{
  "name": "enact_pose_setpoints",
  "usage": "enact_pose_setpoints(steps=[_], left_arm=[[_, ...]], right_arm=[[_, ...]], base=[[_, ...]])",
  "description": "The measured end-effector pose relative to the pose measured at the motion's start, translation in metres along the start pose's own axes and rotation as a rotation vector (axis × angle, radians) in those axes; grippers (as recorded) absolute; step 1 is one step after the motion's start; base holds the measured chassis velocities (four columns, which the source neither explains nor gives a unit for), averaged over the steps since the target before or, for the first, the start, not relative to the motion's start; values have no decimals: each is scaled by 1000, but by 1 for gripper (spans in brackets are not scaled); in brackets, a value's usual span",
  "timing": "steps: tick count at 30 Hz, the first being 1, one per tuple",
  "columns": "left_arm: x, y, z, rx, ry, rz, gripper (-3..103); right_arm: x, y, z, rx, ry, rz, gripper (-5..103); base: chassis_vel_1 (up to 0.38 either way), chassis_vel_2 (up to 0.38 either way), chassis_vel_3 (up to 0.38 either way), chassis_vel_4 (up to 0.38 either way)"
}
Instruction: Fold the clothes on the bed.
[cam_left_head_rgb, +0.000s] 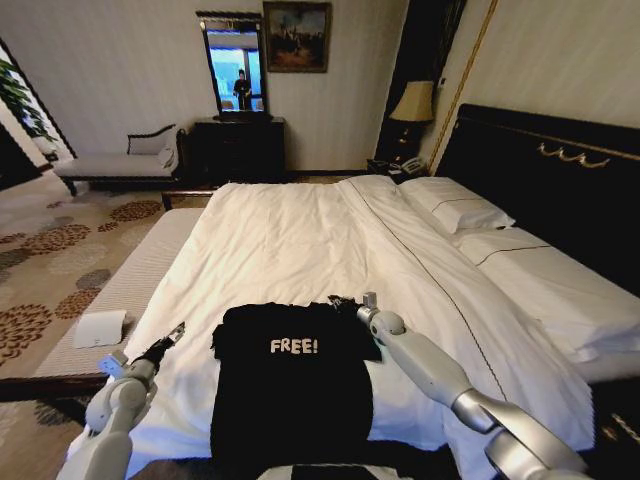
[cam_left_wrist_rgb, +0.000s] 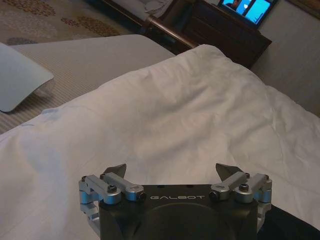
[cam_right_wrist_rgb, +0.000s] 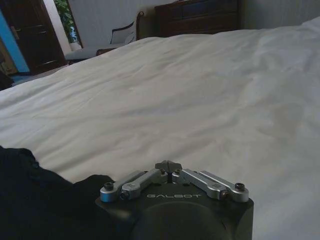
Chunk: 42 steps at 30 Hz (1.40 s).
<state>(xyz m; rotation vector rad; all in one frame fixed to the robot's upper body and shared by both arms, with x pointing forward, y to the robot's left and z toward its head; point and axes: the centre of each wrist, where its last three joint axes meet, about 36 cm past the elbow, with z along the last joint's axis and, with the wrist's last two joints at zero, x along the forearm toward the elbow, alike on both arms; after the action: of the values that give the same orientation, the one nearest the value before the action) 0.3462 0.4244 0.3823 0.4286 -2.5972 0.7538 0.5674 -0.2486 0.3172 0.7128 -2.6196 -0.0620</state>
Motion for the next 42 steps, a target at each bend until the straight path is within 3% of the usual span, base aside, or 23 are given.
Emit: enact_pose_setpoints(steps=[3, 5, 6, 7, 8, 10, 13, 14, 18, 20, 23, 24, 26, 30, 32, 33, 38, 39, 42], left_arm=[[0, 1, 1, 0, 2, -2, 100], [1, 2, 1, 3, 0, -6, 100], [1, 2, 1, 3, 0, -6, 100], [2, 5, -2, 14, -8, -11, 100], [2, 5, -2, 14, -8, -11, 100], [3, 8, -4, 29, -13, -13, 100], [7, 16, -1, 41, -6, -24, 100], [7, 16, -1, 41, -6, -24, 100], [11, 13, 3, 51, -8, -17, 100], [12, 11, 2, 52, -10, -13, 100], [15, 7, 1, 47, -16, -5, 100], [17, 7, -1, 44, -17, -3, 100], [18, 7, -1, 43, -18, -2, 100], [23, 11, -7, 34, -25, -8, 100], [24, 12, -8, 33, -26, -10, 100], [24, 12, -8, 34, -26, -11, 100], [24, 11, -6, 36, -24, -11, 100], [24, 10, -4, 38, -22, -10, 100], [24, 9, -2, 38, -19, -9, 100]], right_arm=[[3, 2, -4, -13, -9, 43, 1], [16, 4, -20, -98, -42, 118, -2], [16, 4, -20, -98, -42, 118, -2], [36, 6, -33, -173, -63, 166, 3], [36, 6, -33, -173, -63, 166, 3], [59, 7, -37, -248, -57, 209, 8], [108, 15, -35, -384, -13, 284, 24], [108, 15, -35, -384, -13, 284, 24], [134, 15, -12, -449, 29, 347, 45], [136, 15, -6, -465, 37, 353, 45], [138, 17, 8, -502, 51, 365, 61], [137, 16, 13, -509, 59, 373, 67], [136, 16, 16, -510, 63, 377, 67], [136, 13, 24, -516, 69, 396, 89], [137, 13, 26, -518, 72, 397, 89], [139, 14, 29, -522, 78, 397, 95], [139, 15, 39, -527, 99, 392, 83], [138, 15, 42, -531, 106, 392, 73], [138, 15, 44, -533, 108, 391, 67]], base=[[0, 0, 0, 0], [0, 0, 0, 0], [0, 0, 0, 0], [0, 0, 0, 0], [0, 0, 0, 0], [0, 0, 0, 0], [0, 0, 0, 0], [0, 0, 0, 0], [0, 0, 0, 0], [0, 0, 0, 0], [0, 0, 0, 0], [0, 0, 0, 0], [0, 0, 0, 0], [0, 0, 0, 0], [0, 0, 0, 0], [0, 0, 0, 0], [0, 0, 0, 0], [0, 0, 0, 0], [0, 0, 0, 0]])
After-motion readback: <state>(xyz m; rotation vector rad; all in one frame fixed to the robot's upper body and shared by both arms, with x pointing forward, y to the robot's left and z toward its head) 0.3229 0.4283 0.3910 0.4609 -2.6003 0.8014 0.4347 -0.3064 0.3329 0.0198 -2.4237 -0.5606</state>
